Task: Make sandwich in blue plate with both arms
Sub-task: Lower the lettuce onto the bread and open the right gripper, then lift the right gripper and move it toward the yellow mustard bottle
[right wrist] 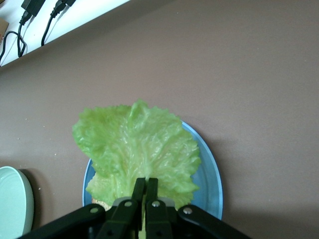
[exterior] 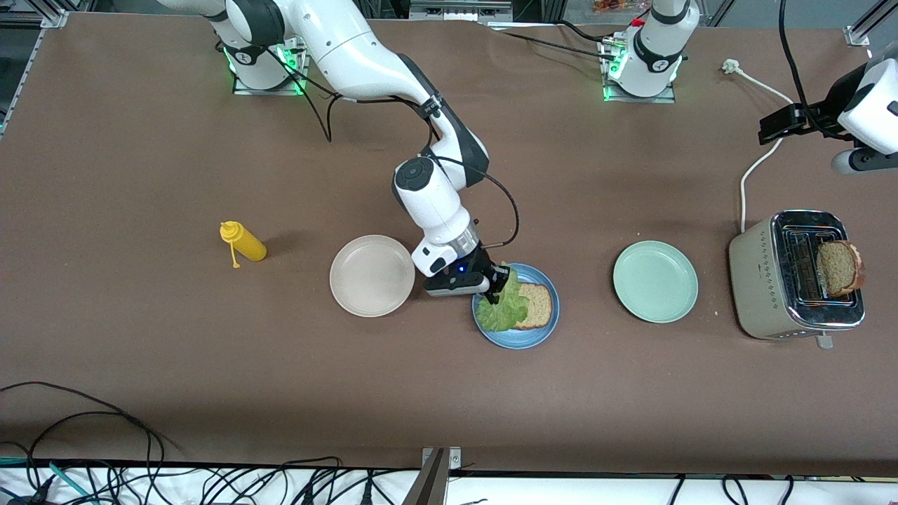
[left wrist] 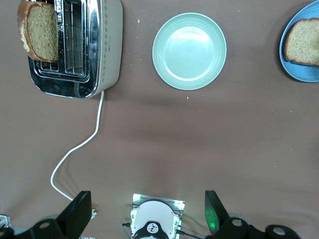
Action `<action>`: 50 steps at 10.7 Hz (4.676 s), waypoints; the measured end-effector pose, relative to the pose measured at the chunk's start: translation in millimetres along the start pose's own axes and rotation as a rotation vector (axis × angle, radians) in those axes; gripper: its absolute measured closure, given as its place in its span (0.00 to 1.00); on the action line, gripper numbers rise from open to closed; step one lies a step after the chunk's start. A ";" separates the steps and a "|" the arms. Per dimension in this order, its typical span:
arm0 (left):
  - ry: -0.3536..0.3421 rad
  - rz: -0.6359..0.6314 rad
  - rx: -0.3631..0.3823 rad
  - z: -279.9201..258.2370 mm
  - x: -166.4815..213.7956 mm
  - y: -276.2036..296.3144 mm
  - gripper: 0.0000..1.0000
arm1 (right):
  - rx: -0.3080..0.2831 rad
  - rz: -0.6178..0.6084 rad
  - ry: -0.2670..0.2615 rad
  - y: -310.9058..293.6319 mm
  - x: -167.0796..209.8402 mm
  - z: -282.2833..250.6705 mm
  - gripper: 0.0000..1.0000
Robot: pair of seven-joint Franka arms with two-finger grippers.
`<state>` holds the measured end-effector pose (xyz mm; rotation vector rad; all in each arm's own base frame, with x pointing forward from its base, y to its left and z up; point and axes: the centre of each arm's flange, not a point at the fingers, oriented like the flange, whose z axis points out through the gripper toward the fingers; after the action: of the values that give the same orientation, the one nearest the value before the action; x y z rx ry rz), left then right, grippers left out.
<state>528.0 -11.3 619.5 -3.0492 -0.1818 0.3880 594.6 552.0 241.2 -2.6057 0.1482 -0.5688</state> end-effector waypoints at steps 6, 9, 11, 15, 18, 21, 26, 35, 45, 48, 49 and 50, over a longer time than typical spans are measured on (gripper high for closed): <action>0.000 -0.001 0.000 0.0 0.0 -0.1 0.00 | 0.070 0.043 0.019 -3.1 -10.8 6.5 0.96; 0.000 -0.002 0.000 0.0 0.1 -0.5 0.00 | 0.064 0.049 0.023 6.5 -14.8 17.0 0.96; 0.000 -0.002 0.000 0.0 0.1 -0.7 0.00 | 0.064 0.049 0.030 9.8 -16.9 21.1 0.96; 0.000 -0.003 -0.001 0.1 0.2 -1.2 0.00 | 0.070 0.048 0.033 7.3 -15.9 19.5 0.82; 0.000 -0.003 -0.001 0.1 0.2 -1.3 0.00 | 0.071 0.048 0.033 6.8 -16.0 19.3 0.47; 0.000 -0.004 -0.001 0.1 0.2 -1.4 0.00 | 0.066 0.058 0.002 0.5 -14.9 16.5 0.44; -0.001 -0.004 -0.001 0.2 0.4 -1.7 0.00 | 0.025 0.072 -0.147 -40.9 34.3 -72.9 0.14; 0.000 -0.006 -0.001 0.0 0.5 -2.6 0.00 | -0.185 -0.098 -0.463 45.7 125.1 -254.6 0.00; 0.000 -0.007 -0.001 0.0 0.6 -2.9 0.00 | -0.344 -0.476 -0.629 250.2 177.2 -360.1 0.00; 0.000 -0.006 -0.001 0.0 0.6 -2.8 0.00 | -0.321 -0.560 -0.629 309.9 192.4 -384.8 0.00; 0.000 -0.006 -0.001 0.0 0.6 -2.8 0.00 | -0.320 -0.590 -0.622 332.9 191.9 -383.5 0.00; 0.000 -0.007 -0.001 0.0 0.6 -3.0 0.00 | -0.318 -0.626 -0.613 353.2 190.3 -381.2 0.00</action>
<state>528.3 -8.3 619.5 -3.0491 -0.1922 0.3879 606.2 41.4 454.2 -2.9874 -0.8564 0.1031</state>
